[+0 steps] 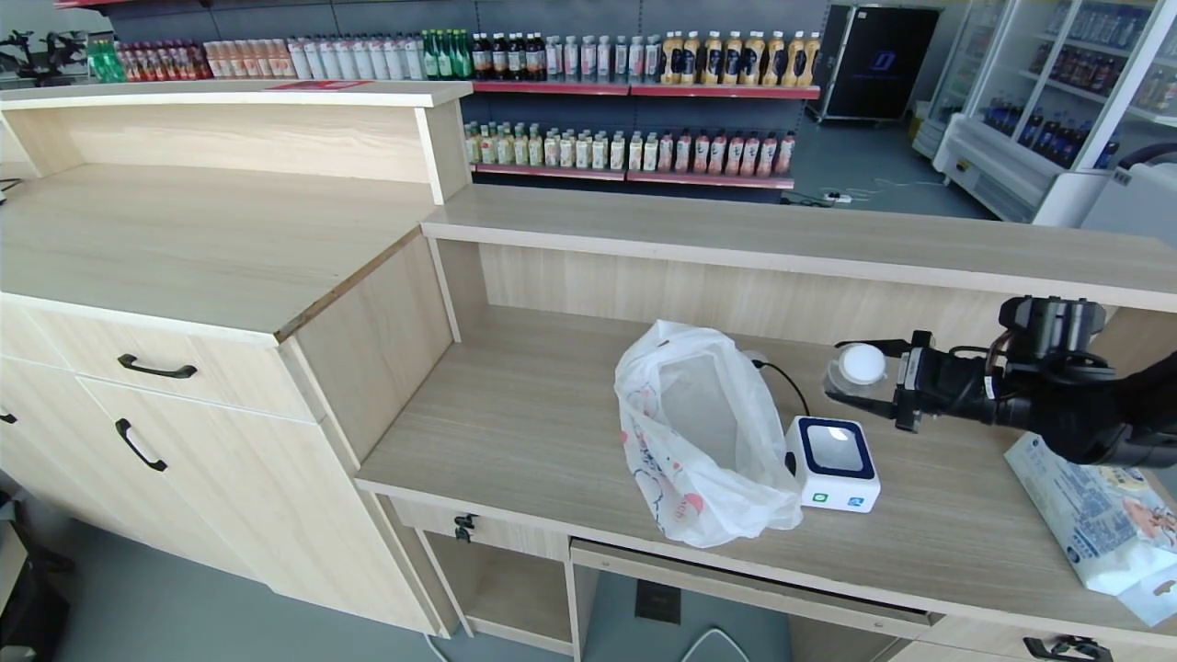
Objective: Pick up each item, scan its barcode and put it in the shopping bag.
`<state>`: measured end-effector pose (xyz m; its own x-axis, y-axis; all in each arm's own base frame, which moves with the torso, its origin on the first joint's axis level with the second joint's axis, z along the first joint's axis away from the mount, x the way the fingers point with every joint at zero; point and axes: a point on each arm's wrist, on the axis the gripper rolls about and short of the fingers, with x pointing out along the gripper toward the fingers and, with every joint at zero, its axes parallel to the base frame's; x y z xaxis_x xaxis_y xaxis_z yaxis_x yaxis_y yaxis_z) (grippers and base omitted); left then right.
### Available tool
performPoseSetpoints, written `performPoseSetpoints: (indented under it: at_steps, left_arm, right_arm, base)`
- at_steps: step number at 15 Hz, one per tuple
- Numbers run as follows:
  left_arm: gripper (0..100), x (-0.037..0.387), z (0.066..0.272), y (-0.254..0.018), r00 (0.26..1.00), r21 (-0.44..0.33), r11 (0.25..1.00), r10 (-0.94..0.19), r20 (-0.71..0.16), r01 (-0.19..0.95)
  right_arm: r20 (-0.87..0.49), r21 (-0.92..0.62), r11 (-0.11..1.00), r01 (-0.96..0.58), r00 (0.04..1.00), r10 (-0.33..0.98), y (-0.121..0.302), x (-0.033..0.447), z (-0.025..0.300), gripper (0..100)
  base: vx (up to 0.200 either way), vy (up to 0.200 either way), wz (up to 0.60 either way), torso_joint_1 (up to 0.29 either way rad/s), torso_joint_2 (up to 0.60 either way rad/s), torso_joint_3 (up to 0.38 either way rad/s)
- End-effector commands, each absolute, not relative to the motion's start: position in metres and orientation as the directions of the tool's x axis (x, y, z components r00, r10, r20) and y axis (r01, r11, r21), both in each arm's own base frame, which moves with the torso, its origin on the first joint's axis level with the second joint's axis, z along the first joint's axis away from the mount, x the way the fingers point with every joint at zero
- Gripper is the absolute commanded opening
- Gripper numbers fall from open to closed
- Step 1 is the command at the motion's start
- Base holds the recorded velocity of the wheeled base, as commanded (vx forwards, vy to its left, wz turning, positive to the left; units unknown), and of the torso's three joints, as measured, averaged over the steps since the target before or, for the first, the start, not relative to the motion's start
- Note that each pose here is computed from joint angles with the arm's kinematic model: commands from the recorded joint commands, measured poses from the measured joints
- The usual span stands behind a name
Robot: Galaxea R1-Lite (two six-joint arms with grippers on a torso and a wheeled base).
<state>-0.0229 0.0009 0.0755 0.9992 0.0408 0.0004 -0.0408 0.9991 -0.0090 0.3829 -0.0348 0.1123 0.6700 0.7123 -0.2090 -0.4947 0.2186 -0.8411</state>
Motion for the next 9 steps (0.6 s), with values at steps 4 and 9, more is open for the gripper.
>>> performPoseSetpoints:
  at_steps: [4,9]
  left_arm:
    - [100,-0.023,0.075,0.001,0.999,-0.009,0.999,0.041,0.000,-0.041]
    - [100,-0.023,0.075,0.001,0.999,-0.009,0.999,0.041,0.000,-0.041]
  right_arm:
    - [-0.278,-0.847,0.138,-0.513,0.650,0.707,-0.048,0.377,0.099,0]
    - [-0.281,-0.853,0.118,-0.508,0.638,0.717,-0.050,0.380,0.098,0]
  base:
    - [0.000,0.000,0.00,0.000,0.00,0.000]
    - [0.000,0.000,0.00,0.000,0.00,0.000]
